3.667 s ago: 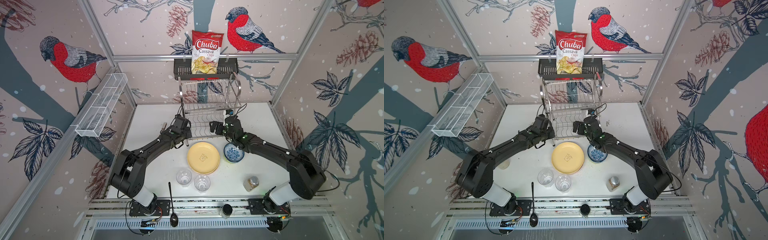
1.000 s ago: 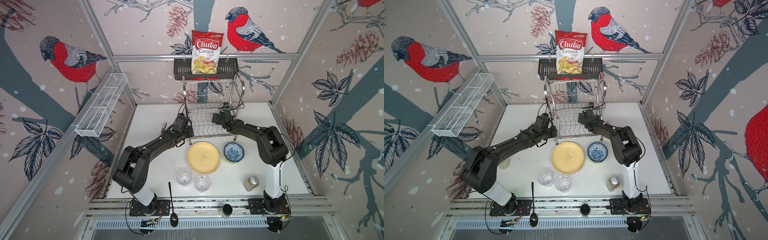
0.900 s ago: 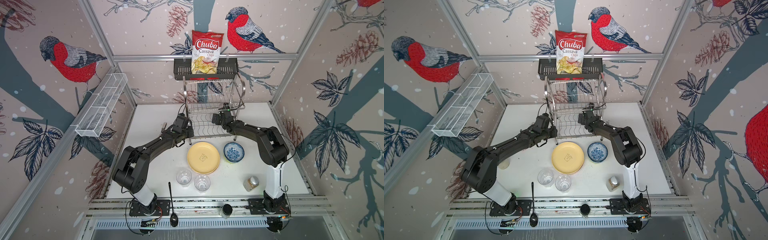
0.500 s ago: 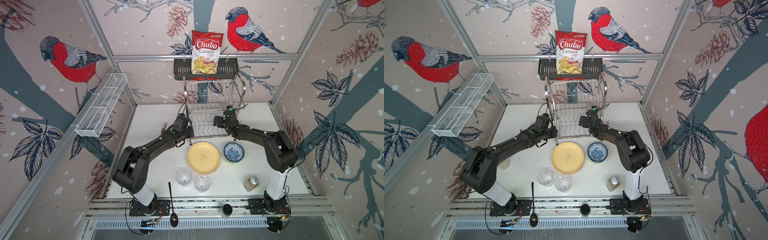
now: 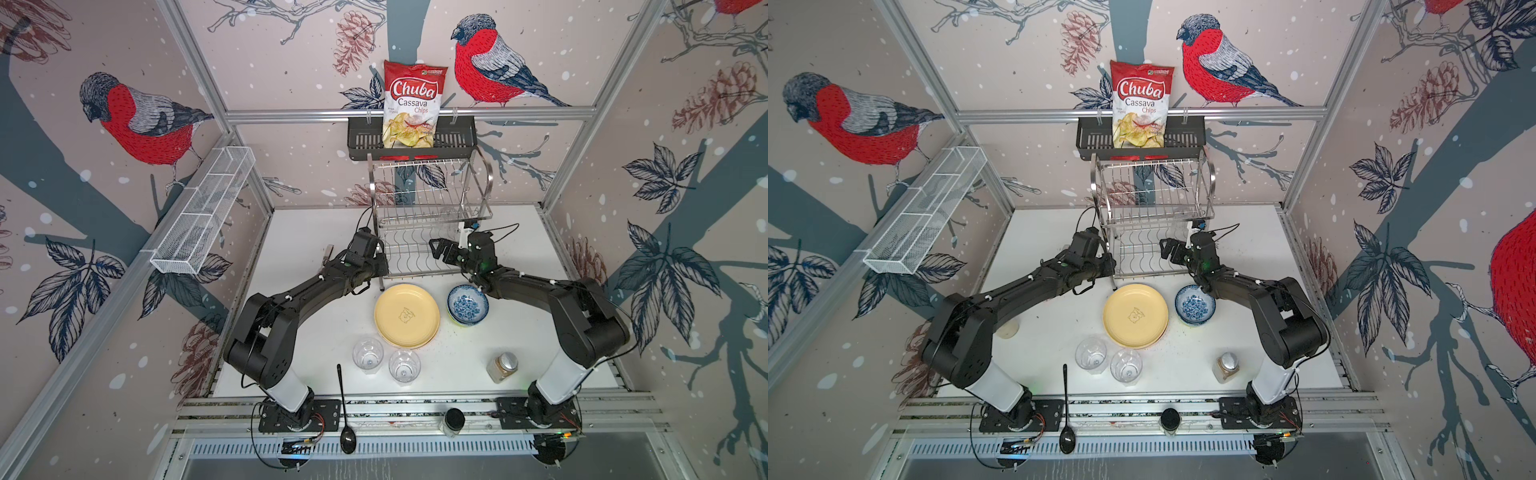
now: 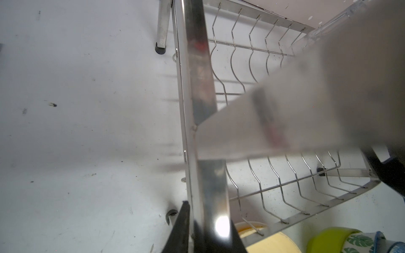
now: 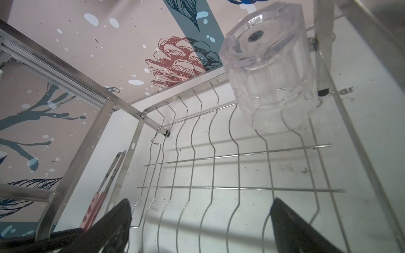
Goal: Unload the mixed dishes from the dish rack
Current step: 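Lower the right gripper around the clear glass in the rack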
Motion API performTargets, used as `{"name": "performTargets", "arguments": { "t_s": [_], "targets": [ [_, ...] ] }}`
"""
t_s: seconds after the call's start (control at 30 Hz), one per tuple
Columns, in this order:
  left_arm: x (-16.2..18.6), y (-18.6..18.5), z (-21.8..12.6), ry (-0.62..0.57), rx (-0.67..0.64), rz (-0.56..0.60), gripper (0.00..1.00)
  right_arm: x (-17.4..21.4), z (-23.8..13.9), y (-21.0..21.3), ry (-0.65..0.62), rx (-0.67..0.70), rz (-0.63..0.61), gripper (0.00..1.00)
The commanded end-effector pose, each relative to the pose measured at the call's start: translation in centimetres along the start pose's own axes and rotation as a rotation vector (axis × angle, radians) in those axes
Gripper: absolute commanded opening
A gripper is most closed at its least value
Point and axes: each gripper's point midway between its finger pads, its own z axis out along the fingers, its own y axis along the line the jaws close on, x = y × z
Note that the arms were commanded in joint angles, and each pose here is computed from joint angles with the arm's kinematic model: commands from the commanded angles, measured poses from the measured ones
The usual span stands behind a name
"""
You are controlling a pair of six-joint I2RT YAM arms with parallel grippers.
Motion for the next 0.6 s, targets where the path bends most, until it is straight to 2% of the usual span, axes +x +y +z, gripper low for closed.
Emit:
{"name": "performTargets", "arguments": {
  "t_s": [0.0, 0.27, 0.57],
  "targets": [
    [1.5, 0.2, -0.3, 0.072, -0.001, -0.011, 0.09, -0.7, 0.3, 2.2, -0.066, -0.083, 0.025, 0.99],
    [1.8, 0.3, 0.2, 0.086, -0.003, -0.008, 0.09, 0.3, 3.2, 6.3, -0.05, -0.223, 0.074, 0.99],
    [1.8, 0.3, 0.3, 0.091, -0.002, -0.006, 0.09, -0.6, 7.2, 5.7, -0.069, -0.195, 0.048, 0.99]
  ]
}}
